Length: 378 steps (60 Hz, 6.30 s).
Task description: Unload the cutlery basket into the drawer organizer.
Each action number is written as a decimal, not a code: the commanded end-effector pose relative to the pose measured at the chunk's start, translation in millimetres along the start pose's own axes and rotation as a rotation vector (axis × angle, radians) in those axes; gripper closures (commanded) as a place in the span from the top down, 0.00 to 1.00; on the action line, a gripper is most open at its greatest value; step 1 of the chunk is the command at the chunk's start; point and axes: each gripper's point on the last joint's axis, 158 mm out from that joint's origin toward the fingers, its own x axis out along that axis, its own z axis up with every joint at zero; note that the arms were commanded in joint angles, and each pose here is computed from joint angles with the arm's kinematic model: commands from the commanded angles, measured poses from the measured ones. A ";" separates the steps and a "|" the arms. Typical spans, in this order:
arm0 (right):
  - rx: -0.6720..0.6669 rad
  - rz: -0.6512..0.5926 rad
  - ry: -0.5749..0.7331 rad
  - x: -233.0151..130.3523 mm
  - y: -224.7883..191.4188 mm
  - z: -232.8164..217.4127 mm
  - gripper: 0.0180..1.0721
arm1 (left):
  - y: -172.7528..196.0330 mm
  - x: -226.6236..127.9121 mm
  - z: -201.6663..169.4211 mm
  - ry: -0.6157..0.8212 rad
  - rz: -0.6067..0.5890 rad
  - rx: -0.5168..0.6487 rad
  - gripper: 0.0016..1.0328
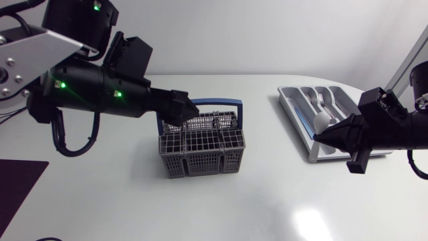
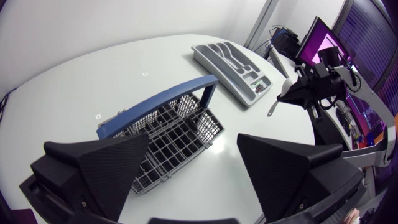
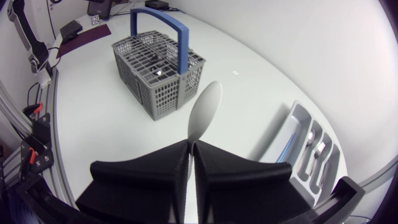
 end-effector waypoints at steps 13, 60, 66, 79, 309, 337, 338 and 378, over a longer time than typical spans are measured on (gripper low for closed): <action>-0.154 -0.193 0.111 -5.2 -68.8 -37.7 0.05 | 24.2 -3.1 -28.8 0.035 0.078 0.029 0.96; -0.358 -0.501 0.422 2.6 -223.0 -163.4 0.05 | 27.5 -1.4 -62.7 0.107 0.126 0.065 0.96; -0.412 -0.539 0.466 5.5 -234.7 -175.7 0.06 | 28.7 -2.4 -66.4 0.109 0.131 0.069 0.96; -0.448 -0.575 0.522 7.6 -243.8 -197.3 0.12 | 29.8 -4.4 -70.7 0.112 0.134 0.069 0.96; 0.717 -0.104 0.368 126.1 101.0 105.8 0.85 | 53.2 25.9 -141.0 0.231 0.097 0.143 0.96; 0.739 -0.139 0.358 147.3 99.1 109.3 0.65 | 57.0 25.2 -146.5 0.230 0.104 0.145 0.96; 0.741 -0.146 0.356 148.3 97.8 109.5 0.63 | 57.5 25.1 -146.4 0.230 0.105 0.144 0.96; 0.722 -0.262 0.330 165.6 84.1 105.6 0.27 | 52.0 30.5 -146.5 0.218 0.084 0.151 0.96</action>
